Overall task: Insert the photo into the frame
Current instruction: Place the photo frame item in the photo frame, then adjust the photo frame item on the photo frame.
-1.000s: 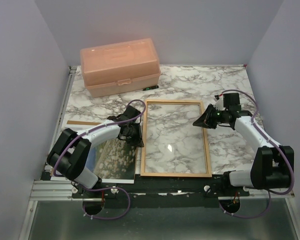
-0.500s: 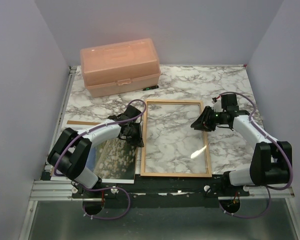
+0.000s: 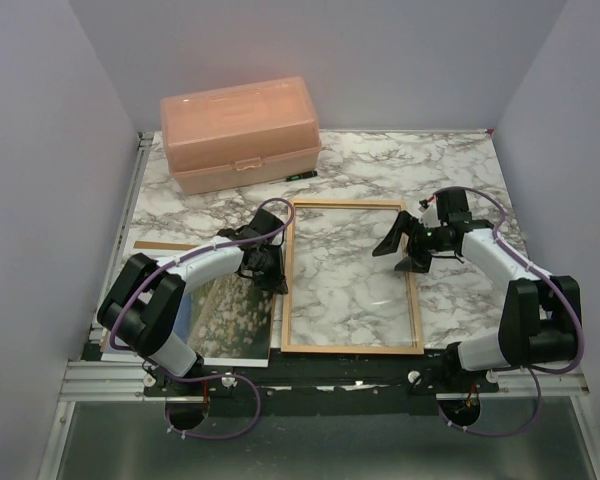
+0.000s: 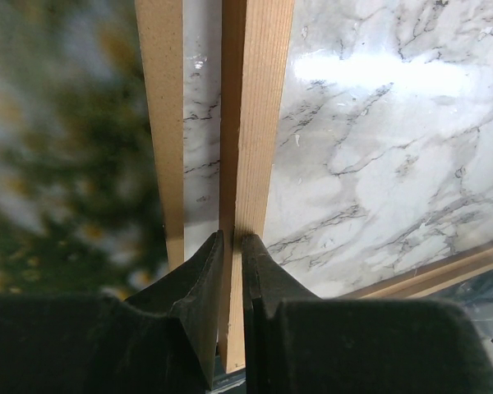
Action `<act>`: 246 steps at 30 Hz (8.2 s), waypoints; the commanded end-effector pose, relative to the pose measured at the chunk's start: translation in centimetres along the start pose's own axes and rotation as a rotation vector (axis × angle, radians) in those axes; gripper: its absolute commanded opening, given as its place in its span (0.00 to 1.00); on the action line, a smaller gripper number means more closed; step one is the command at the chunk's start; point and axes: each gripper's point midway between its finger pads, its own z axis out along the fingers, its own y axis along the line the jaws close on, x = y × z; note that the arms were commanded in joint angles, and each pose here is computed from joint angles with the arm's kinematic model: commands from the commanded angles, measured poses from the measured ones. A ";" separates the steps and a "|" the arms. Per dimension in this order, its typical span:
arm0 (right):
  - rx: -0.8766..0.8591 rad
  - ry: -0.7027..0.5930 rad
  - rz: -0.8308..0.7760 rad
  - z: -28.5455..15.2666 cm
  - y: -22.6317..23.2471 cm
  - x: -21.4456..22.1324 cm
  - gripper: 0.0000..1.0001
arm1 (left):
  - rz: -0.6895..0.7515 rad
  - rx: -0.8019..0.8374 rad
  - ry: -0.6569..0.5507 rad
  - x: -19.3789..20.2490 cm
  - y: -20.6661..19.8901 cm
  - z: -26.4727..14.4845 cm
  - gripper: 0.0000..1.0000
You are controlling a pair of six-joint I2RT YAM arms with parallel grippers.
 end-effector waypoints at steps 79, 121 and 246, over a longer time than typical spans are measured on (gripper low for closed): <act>0.421 -0.077 -0.144 -0.4 -3.9 0.4 1.00 | 0.067 0.051 -0.076 1.2 0.9 0.0 0.44; 0.298 0.058 -0.069 3.4 -3.5 4.6 1.00 | 0.036 0.119 -0.012 2.1 0.2 1.8 0.51; 0.680 -0.292 -0.194 7.2 -2.8 -13.6 1.00 | 0.070 0.079 0.006 2.0 0.6 2.0 0.52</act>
